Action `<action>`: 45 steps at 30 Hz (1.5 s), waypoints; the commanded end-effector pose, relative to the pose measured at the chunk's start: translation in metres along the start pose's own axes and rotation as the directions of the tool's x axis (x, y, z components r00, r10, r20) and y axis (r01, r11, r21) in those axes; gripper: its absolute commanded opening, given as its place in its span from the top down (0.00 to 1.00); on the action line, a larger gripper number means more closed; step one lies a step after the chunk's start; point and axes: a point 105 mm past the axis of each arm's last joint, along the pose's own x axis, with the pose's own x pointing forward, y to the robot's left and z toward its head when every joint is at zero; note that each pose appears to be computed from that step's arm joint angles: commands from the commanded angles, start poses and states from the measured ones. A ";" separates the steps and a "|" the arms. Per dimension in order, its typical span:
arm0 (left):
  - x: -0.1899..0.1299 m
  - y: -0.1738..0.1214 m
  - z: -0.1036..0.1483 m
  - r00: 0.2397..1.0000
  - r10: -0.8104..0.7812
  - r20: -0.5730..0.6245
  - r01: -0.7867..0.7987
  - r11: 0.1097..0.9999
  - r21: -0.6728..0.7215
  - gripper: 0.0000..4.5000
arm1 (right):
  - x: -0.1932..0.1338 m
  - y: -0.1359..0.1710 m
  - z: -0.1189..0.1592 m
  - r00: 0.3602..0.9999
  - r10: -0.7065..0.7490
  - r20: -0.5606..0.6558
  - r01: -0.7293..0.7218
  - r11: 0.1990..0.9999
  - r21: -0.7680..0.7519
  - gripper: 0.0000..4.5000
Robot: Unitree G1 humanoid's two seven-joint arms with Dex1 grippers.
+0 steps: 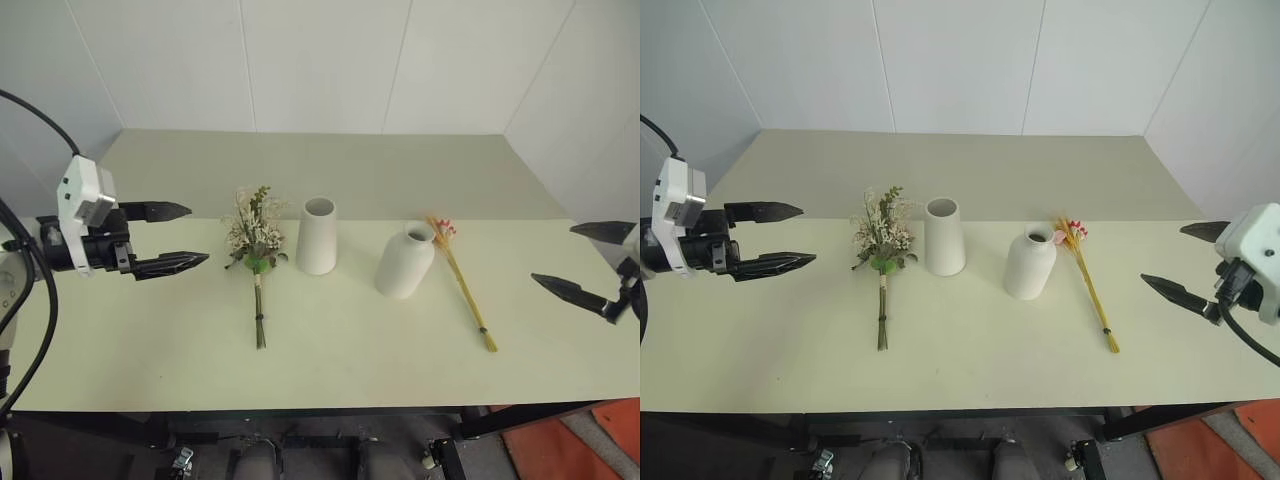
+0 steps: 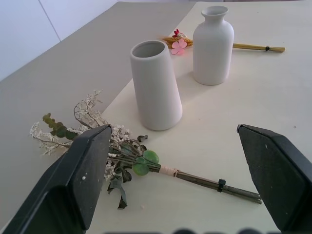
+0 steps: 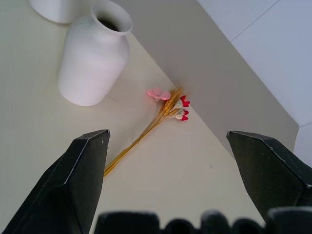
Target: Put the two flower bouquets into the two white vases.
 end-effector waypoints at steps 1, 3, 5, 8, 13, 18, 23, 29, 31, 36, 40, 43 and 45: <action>0.001 0.000 0.012 1.000 -0.003 0.024 0.002 0.999 0.048 0.00 | -0.003 -0.007 0.013 1.000 -0.028 0.009 0.029 0.999 -0.030 0.00; 0.001 0.001 0.013 1.000 -0.005 0.027 0.003 0.999 0.049 0.00 | -0.003 -0.008 0.014 0.999 -0.033 0.004 0.033 0.999 -0.024 0.00; 0.001 0.001 0.013 1.000 -0.006 0.026 0.005 0.999 0.051 0.00 | -0.003 -0.009 0.015 0.999 -0.032 0.008 0.032 0.999 -0.030 0.00; 0.001 0.001 0.013 1.000 -0.006 0.025 0.005 0.999 0.052 0.00 | -0.003 -0.008 0.015 0.999 -0.030 0.016 0.031 0.999 -0.039 0.00; 0.008 -0.005 0.014 0.999 -0.043 0.030 0.041 0.998 0.054 0.00 | 0.005 -0.011 0.010 0.999 -0.025 -0.036 0.026 0.999 0.037 0.00; 0.038 -0.014 0.027 0.986 -0.155 0.056 0.149 0.983 0.107 0.00 | 0.040 -0.021 -0.007 0.976 0.080 -0.202 -0.024 0.963 0.269 0.00; 0.066 -0.015 0.034 0.974 -0.221 0.056 0.209 0.964 0.166 0.00 | 0.089 -0.034 -0.021 0.948 0.135 -0.288 -0.003 0.908 0.418 0.00; 0.080 -0.020 0.027 0.966 -0.253 0.056 0.241 0.956 0.166 0.00 | 0.145 -0.037 -0.031 0.915 0.197 -0.351 0.020 0.849 0.528 0.00; 0.079 -0.022 0.024 0.965 -0.255 0.056 0.244 0.957 0.160 0.00 | 0.155 -0.033 -0.038 0.893 0.226 -0.388 0.017 0.847 0.531 0.00; 0.072 -0.023 0.014 0.974 -0.225 0.026 0.219 0.966 0.135 0.00 | 0.166 -0.020 -0.051 0.846 0.298 -0.442 -0.012 0.840 0.543 0.00; 0.065 -0.025 0.006 0.980 -0.198 0.000 0.197 0.973 0.117 0.00 | 0.169 -0.009 -0.062 0.812 0.343 -0.472 -0.040 0.839 0.542 0.00; 0.062 -0.026 0.005 0.982 -0.188 -0.001 0.187 0.976 0.109 0.00 | 0.170 -0.002 -0.066 0.798 0.375 -0.471 -0.061 0.829 0.555 0.08; 0.060 -0.025 0.003 0.984 -0.179 -0.008 0.179 0.978 0.105 0.00 | 0.172 0.003 -0.069 0.791 0.391 -0.470 -0.070 0.822 0.566 0.20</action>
